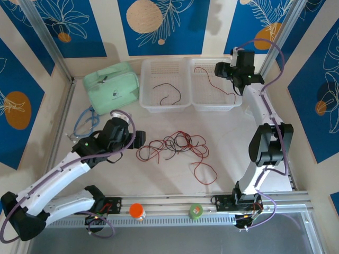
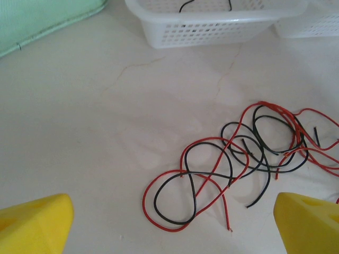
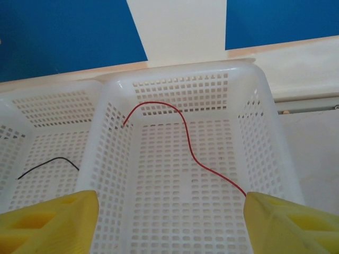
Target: Untangle the cables
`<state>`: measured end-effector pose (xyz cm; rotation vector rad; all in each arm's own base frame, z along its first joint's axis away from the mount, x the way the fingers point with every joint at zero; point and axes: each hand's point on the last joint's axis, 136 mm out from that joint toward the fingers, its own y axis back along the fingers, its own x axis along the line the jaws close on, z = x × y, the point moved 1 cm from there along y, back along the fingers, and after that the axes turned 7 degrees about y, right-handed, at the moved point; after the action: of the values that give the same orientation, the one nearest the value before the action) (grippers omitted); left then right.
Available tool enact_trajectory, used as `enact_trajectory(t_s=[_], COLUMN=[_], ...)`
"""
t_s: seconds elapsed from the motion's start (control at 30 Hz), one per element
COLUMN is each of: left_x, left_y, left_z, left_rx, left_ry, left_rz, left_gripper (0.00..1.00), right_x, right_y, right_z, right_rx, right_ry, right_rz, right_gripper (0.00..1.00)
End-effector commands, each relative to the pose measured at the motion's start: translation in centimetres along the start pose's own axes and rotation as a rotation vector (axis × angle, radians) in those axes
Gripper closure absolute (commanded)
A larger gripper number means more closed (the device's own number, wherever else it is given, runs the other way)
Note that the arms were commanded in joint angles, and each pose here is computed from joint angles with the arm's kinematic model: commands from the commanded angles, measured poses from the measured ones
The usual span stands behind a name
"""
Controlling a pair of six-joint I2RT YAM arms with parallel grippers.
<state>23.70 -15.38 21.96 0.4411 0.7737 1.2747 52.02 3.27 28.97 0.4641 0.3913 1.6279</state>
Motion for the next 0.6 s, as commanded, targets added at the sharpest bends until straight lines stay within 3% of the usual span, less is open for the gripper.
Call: enact_trajectory(t_s=[0.0, 0.2, 0.47, 0.57], left_x=[1.0, 2.3, 1.6, 2.1], left_y=[-0.5, -4.2, -9.4, -10.5], left_z=[-0.4, -3.4, -7.5, -9.0], left_rx=[0.042, 0.216, 0.365, 0.396], left_ry=[0.076, 0.132, 0.187, 0.195], left_rz=[0.056, 0.116, 0.052, 0.059], left_gripper=[0.07, 0.35, 0.68, 0.70], right_x=[1.3, 4.4, 10.2, 11.2], right_y=[4.0, 11.7, 19.4, 21.1], right_z=[0.7, -0.9, -8.1, -10.5], right_rx=[-0.026, -0.013, 0.074, 0.092], right_ry=[0.017, -0.005, 0.052, 0.028], right_rz=[0.031, 0.105, 0.242, 0.284], right_gripper=[0.29, 0.34, 0.43, 0.45])
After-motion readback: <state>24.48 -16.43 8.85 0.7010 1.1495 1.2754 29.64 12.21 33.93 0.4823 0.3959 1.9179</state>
